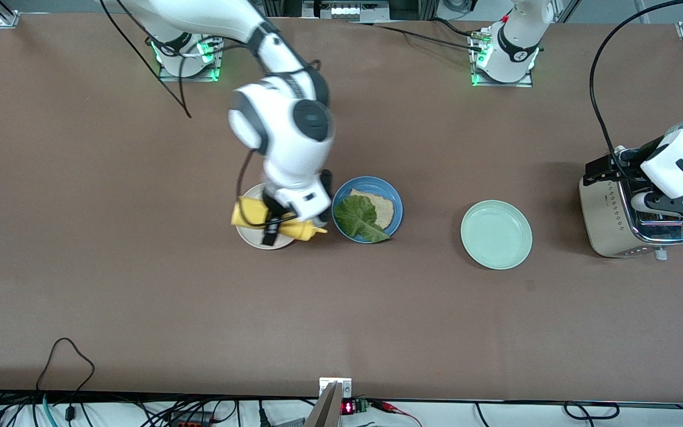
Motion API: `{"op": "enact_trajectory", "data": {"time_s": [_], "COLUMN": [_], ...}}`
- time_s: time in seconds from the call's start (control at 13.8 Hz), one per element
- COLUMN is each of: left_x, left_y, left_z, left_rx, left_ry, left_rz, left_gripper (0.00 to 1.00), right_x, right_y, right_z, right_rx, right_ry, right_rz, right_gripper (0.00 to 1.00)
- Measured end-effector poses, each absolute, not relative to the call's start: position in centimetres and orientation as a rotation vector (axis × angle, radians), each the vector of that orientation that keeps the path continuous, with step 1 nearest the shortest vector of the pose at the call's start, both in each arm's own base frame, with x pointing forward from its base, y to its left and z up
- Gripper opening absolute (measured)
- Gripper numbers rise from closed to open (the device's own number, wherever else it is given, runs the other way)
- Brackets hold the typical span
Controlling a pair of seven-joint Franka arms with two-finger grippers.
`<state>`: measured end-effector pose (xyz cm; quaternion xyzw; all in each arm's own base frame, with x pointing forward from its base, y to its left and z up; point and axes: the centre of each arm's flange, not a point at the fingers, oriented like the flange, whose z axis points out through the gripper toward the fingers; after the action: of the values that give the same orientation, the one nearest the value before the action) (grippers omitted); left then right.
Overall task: Make sandwich in blue plate with both arms
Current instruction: 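Return the yellow bottle to the table with the right gripper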
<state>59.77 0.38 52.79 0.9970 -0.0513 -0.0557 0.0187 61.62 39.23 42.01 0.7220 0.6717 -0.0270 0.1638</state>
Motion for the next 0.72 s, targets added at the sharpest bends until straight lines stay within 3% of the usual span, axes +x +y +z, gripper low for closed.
{"op": "enact_trajectory", "data": {"time_s": [0.36,0.72], "left_x": [59.4,58.6], "left_y": [2.0,13.1], "left_z": [52.5,50.4], "left_rx": [3.19,3.293], "left_ry": [-0.168,-0.062], "left_rz": [-0.243,-0.371], "left_gripper": [1.0,1.0], "right_x": [65.9,69.1], "right_y": [23.6,4.2], "right_z": [51.7,49.9], "right_rx": [2.317,2.633], "right_ry": [2.122,2.304], "right_rz": [0.098,0.514], "right_gripper": [0.48,0.48]}}
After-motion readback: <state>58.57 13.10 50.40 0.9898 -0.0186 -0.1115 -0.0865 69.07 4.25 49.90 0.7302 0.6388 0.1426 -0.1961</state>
